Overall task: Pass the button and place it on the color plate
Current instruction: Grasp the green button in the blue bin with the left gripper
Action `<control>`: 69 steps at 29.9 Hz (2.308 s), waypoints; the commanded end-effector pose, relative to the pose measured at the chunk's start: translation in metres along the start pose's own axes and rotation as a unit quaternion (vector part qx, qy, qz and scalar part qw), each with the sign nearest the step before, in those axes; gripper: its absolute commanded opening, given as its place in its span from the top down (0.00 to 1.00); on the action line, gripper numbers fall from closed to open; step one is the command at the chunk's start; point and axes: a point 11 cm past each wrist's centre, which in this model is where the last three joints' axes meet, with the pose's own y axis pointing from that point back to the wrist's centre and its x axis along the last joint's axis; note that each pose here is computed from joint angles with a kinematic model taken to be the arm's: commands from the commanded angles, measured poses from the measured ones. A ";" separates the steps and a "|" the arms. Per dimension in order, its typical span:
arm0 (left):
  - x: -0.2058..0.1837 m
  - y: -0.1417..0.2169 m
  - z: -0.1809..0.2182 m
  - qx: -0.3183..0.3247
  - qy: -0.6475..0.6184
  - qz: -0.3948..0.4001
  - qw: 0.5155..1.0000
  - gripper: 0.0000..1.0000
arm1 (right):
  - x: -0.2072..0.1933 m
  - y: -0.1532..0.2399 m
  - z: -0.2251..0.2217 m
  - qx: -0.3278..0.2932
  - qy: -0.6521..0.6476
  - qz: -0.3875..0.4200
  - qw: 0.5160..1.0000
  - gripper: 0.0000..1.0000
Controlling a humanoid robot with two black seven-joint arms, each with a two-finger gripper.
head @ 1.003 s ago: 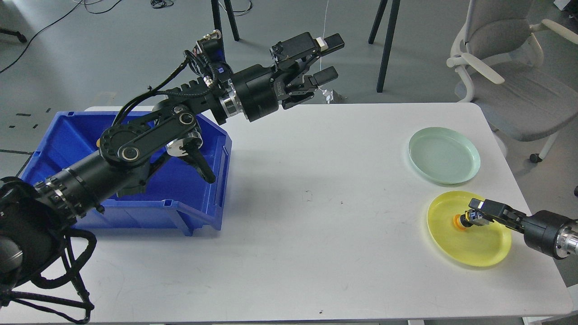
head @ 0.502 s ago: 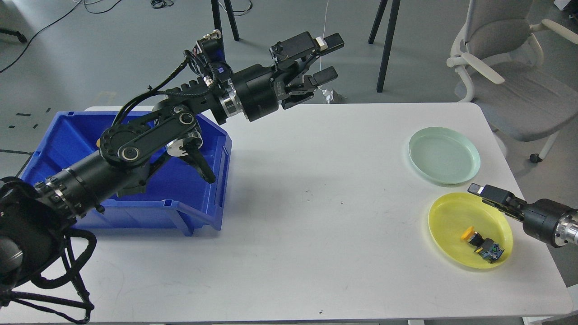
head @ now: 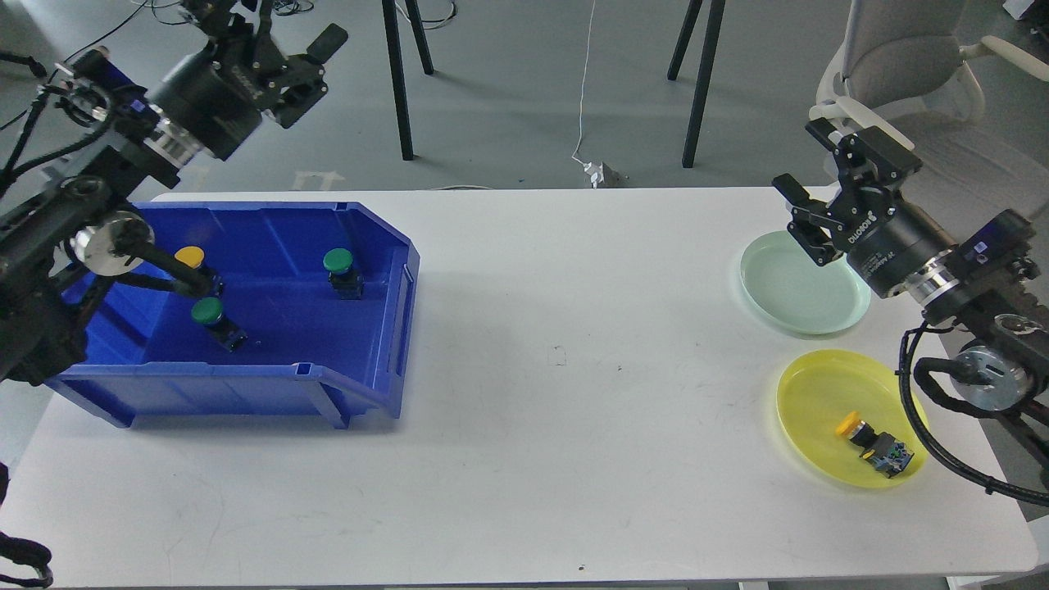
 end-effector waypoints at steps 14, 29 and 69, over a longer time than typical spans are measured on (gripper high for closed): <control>0.077 0.109 0.000 0.323 -0.423 -0.117 0.838 0.00 | -0.053 -0.031 0.020 0.040 -0.091 -0.019 0.995 0.06; 0.044 0.143 -0.066 0.415 -0.471 -0.266 0.732 0.00 | -0.047 -0.022 0.025 0.029 -0.085 -0.015 0.996 0.06; 0.051 0.179 -0.144 0.497 -0.457 -0.282 0.681 0.12 | -0.046 -0.015 0.035 0.018 -0.090 -0.009 0.996 0.06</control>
